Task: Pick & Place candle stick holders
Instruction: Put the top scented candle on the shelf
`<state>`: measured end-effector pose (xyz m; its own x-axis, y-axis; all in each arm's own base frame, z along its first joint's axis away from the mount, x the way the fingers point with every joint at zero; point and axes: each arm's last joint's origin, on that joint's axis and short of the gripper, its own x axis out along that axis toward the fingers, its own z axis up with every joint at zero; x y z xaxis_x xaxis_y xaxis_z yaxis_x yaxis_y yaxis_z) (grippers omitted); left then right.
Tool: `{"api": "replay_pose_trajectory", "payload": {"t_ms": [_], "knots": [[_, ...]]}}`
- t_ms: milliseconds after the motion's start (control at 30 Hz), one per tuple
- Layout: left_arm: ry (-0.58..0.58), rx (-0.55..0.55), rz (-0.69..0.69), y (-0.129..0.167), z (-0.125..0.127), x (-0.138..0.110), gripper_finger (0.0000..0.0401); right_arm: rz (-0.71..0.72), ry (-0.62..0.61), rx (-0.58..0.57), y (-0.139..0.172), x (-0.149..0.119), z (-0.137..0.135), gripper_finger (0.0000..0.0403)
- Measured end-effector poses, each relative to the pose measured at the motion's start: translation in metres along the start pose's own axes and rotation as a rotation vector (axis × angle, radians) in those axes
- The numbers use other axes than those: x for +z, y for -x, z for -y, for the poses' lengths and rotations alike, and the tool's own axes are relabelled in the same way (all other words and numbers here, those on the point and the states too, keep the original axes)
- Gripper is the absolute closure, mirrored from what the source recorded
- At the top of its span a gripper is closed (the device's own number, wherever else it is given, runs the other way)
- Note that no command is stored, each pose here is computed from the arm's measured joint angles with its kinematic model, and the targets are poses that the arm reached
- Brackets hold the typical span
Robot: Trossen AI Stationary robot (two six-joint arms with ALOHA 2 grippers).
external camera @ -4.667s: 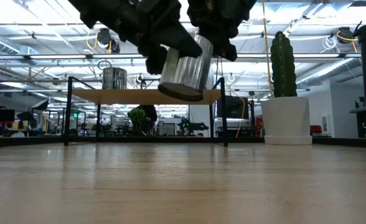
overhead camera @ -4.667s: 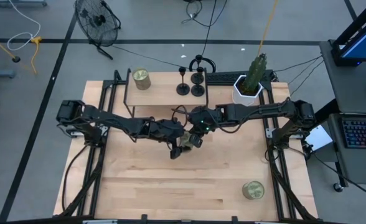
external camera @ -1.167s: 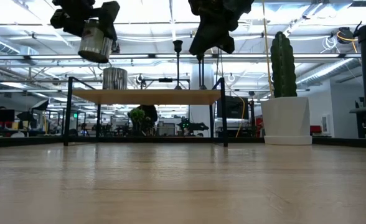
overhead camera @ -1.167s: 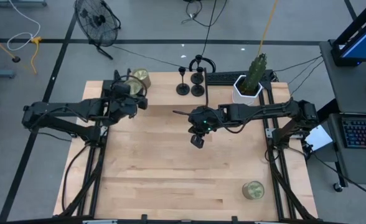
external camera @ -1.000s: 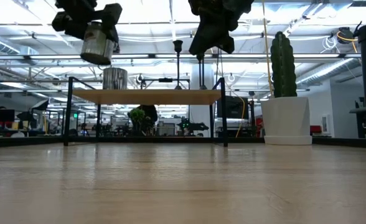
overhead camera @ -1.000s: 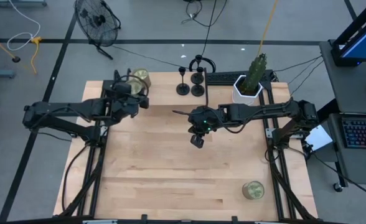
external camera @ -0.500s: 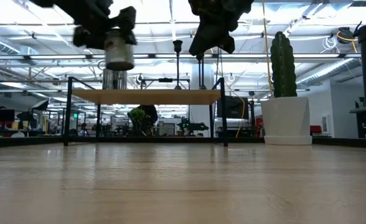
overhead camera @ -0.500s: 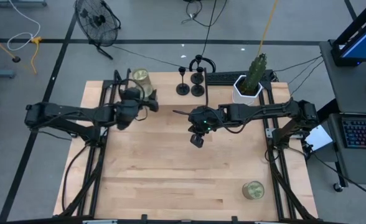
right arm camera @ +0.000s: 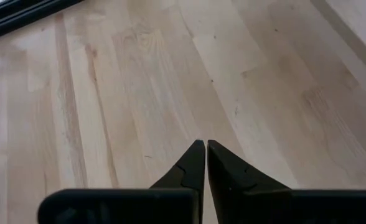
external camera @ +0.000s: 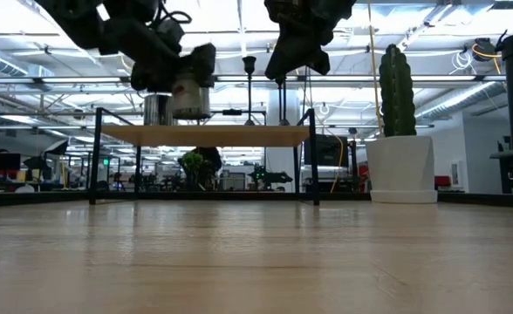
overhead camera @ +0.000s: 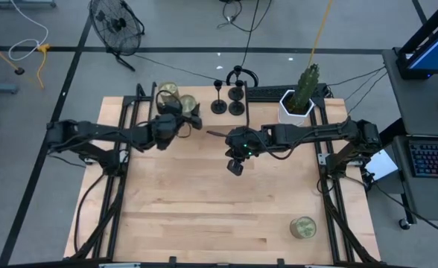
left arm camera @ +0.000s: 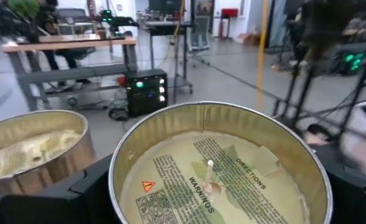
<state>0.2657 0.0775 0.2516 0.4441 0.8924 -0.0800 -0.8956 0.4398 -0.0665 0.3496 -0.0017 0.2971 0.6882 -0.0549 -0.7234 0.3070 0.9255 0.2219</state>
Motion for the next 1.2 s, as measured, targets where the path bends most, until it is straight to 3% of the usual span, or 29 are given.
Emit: {"api": "replay_pose_trajectory", "payload": {"t_ms": [267, 733, 1200], "knots": [[-0.016, 0.017, 0.001, -0.018, -0.005, -0.007, 0.0045, 0.0, -0.007, -0.001, 0.0, 0.0, 0.0, 0.0392], [-0.079, 0.028, -0.056, -0.023, -0.011, -0.014, 0.0043, 0.0, -0.008, -0.001, 0.0, 0.0, 0.0, 0.0392], [-0.031, -0.031, -0.068, -0.033, -0.018, -0.012, 0.0034, 0.0, -0.008, -0.002, 0.0, 0.0, 0.0, 0.0392]]}}
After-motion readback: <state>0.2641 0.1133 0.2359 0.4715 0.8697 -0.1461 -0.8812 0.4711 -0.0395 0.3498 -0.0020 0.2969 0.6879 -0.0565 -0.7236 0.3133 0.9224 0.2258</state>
